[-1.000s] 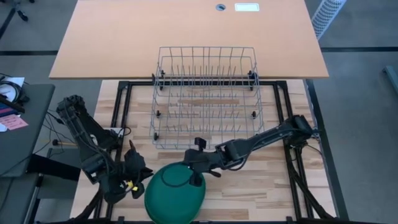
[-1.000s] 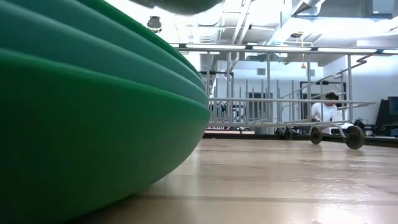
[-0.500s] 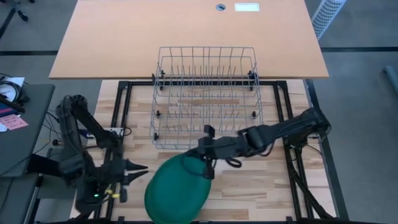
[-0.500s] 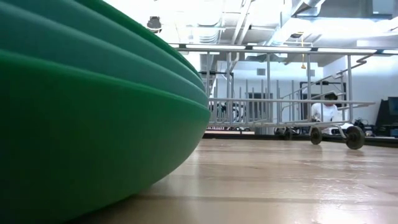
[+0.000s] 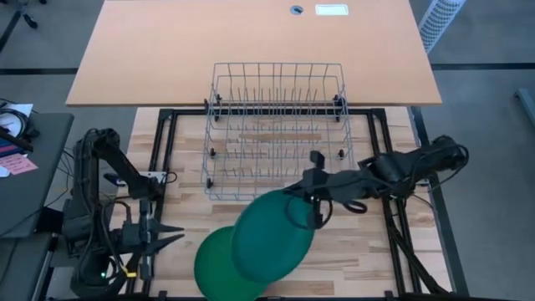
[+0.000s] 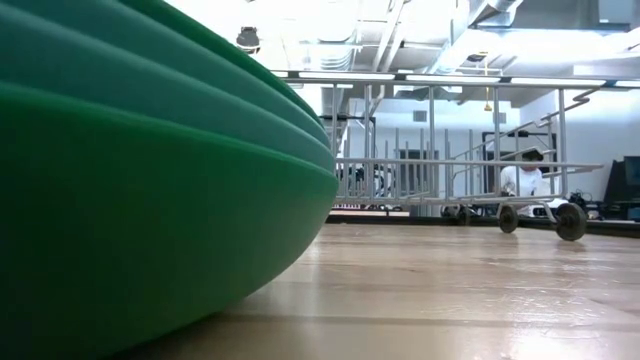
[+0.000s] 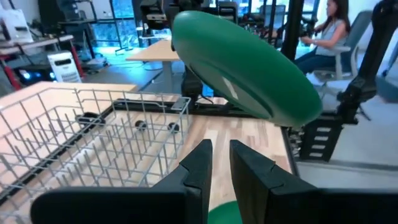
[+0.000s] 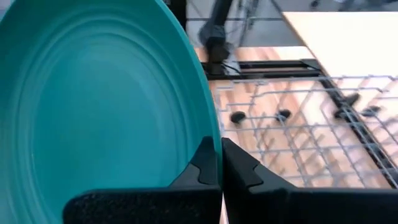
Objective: Sort dishes
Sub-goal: Put the dark blue plate in the dish rack
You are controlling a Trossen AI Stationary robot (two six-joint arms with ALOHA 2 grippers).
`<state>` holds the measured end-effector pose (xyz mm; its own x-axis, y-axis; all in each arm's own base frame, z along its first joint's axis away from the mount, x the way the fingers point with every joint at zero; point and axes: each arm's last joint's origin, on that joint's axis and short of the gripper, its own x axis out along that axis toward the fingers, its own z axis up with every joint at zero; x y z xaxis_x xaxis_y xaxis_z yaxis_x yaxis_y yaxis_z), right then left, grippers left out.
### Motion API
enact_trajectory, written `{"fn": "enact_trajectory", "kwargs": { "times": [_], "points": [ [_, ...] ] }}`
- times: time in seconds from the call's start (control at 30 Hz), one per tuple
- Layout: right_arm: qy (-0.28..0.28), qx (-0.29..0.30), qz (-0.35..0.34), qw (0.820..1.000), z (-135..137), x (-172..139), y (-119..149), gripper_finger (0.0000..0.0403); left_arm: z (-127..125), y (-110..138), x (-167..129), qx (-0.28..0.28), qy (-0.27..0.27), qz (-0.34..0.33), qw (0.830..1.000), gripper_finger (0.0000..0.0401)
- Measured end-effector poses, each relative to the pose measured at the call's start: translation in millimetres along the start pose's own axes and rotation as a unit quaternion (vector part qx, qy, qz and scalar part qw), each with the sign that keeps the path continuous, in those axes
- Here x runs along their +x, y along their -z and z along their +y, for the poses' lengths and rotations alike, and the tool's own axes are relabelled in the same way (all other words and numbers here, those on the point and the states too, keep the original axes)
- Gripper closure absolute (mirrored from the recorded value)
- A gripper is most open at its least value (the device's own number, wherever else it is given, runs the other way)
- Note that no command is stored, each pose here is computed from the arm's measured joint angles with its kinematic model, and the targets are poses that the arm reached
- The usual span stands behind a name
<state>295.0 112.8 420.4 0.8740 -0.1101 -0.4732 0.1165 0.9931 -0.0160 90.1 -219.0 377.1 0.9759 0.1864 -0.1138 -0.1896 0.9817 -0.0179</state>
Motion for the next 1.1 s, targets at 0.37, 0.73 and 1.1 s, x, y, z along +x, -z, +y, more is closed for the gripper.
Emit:
{"fn": "enact_trajectory", "kwargs": {
  "times": [0.37, 0.73, 1.1],
  "points": [
    [0.248, 0.028, -0.15, 0.957, 38, 73, 64, 0.0399, -13, 26, 33, 0.023, -0.058, 0.01, 0.998, 0.0339],
    [0.283, -0.016, -0.158, 0.946, 40, 72, 59, 0.0399, -6, 22, 58, 0.027, -0.113, 0.003, 0.993, 0.0206],
    [0.341, -0.051, -0.136, 0.929, 37, 70, 62, 0.0399, 0, 16, 77, 0.09, -0.169, -0.013, 0.981, 0.0177]
  ]
}}
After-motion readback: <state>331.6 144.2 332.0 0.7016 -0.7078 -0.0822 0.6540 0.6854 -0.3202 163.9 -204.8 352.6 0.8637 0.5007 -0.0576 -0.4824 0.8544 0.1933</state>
